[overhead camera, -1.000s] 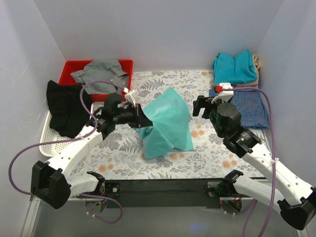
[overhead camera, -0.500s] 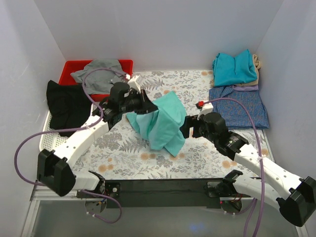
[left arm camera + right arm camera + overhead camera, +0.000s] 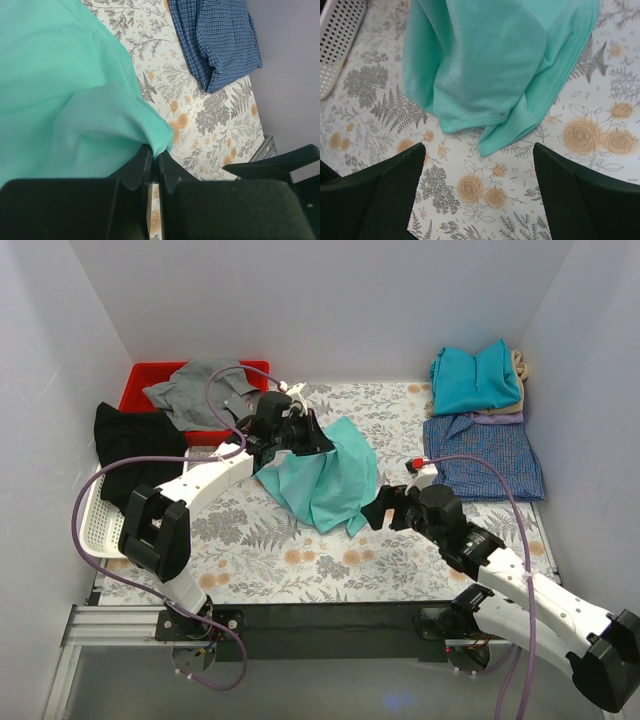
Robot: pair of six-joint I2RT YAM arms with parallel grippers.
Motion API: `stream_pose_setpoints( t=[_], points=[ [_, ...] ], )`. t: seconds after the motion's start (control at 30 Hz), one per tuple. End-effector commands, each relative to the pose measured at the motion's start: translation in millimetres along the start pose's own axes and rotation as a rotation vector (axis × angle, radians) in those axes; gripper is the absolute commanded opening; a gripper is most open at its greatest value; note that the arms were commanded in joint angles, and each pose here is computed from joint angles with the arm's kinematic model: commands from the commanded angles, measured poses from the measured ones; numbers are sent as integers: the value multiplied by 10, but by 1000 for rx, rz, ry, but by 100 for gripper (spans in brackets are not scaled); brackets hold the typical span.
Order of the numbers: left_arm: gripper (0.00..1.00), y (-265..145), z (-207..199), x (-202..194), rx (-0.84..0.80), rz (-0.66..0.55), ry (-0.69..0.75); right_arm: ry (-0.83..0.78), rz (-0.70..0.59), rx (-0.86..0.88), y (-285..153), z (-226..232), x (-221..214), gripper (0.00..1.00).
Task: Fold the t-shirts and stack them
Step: Move the tshirt to the center of the board
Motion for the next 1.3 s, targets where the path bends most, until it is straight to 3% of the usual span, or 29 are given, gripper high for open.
stream_pose_setpoints(
  t=[0.0, 0.23, 0.5, 0.83, 1.03, 1.1, 1.2, 1.23, 1.27],
  points=[
    [0, -105, -173, 439, -31, -129, 74, 123, -1, 15, 146, 28, -87, 93],
    [0, -137, -207, 585, -21, -152, 112, 203, 3, -31, 474, -186, -346, 93],
    [0, -284, -213, 585, -11, -162, 124, 157, -116, 31, 743, -95, -71, 93],
    [0, -430, -203, 577, -10, -178, 122, 174, -126, 137, 1104, -239, 11, 92],
    [0, -483, -121, 575, 8, -181, 114, 214, -130, 334, 1139, -139, 44, 77],
    [0, -504, -95, 580, 10, -183, 110, 219, -146, 396, 1113, -71, 80, 65],
    [0, -522, -60, 580, 16, -182, 106, 230, -142, 461, 1098, -6, 78, 41],
    [0, -529, -49, 576, 18, -180, 102, 233, -139, 471, 1094, 4, 70, 18],
    [0, -539, -45, 581, 20, -183, 102, 231, -137, 479, 1090, 17, 70, 5]
  ],
)
Point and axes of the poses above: each gripper's point midway between its finger pads, its own y axis out along the fingers, its own z axis along the line the jaws close on, x = y × z, the point moved 2 cm from there along -y, back along the fingers, and after that the axes turned 12 degrees about y, right-handed, at the moved point
